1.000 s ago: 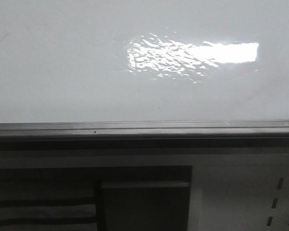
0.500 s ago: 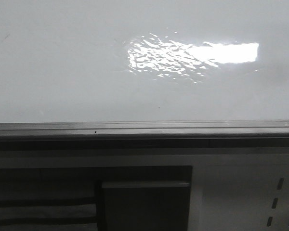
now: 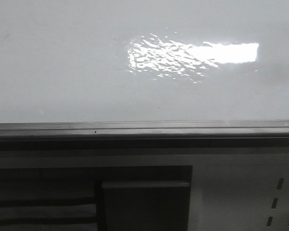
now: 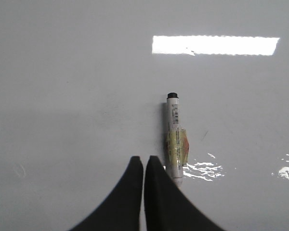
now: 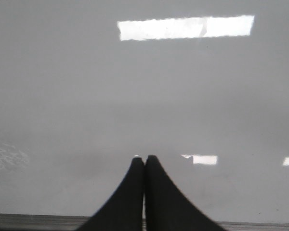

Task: Write number 4 on whiteboard

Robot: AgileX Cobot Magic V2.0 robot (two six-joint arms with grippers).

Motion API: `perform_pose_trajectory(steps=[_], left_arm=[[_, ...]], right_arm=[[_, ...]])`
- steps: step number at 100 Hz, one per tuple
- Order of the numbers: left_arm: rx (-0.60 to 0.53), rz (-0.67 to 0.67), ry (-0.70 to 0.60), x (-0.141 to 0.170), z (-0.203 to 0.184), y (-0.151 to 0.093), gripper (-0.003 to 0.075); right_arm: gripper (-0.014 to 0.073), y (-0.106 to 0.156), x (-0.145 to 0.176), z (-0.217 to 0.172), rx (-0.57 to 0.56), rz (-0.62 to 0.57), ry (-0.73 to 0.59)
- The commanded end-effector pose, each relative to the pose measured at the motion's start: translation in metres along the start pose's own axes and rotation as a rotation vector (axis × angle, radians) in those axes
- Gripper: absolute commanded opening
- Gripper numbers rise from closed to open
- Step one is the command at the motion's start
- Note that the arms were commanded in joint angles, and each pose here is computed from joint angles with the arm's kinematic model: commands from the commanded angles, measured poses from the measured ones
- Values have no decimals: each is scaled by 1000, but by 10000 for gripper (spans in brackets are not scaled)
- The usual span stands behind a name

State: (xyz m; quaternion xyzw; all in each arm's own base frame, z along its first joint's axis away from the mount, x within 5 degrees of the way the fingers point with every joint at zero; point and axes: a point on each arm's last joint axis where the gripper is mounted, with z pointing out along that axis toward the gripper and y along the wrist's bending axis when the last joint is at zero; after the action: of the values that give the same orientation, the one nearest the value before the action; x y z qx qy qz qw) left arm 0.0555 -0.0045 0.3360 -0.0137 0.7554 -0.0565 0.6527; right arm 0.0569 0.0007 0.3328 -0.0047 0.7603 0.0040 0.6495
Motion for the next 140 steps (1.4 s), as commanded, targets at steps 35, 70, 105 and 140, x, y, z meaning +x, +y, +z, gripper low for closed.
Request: perform_pose_trajectory(steps=[35,70,105,140], left_arm=[[-3,19,-92,-16,-1,0,449],[7,1,-106,-18,-1,-1,458],[30,51,20,-13,30,-4,464],[53,20,217,7,114,-6,463]], right_arm=[[461,-3,-17,-1,41,-81,-88],[459,-3,-17,-1,41,-81,-91],[459,-2,-16,-1,27,-54,-89],[459,-2,-16,0,26,-54,-87]])
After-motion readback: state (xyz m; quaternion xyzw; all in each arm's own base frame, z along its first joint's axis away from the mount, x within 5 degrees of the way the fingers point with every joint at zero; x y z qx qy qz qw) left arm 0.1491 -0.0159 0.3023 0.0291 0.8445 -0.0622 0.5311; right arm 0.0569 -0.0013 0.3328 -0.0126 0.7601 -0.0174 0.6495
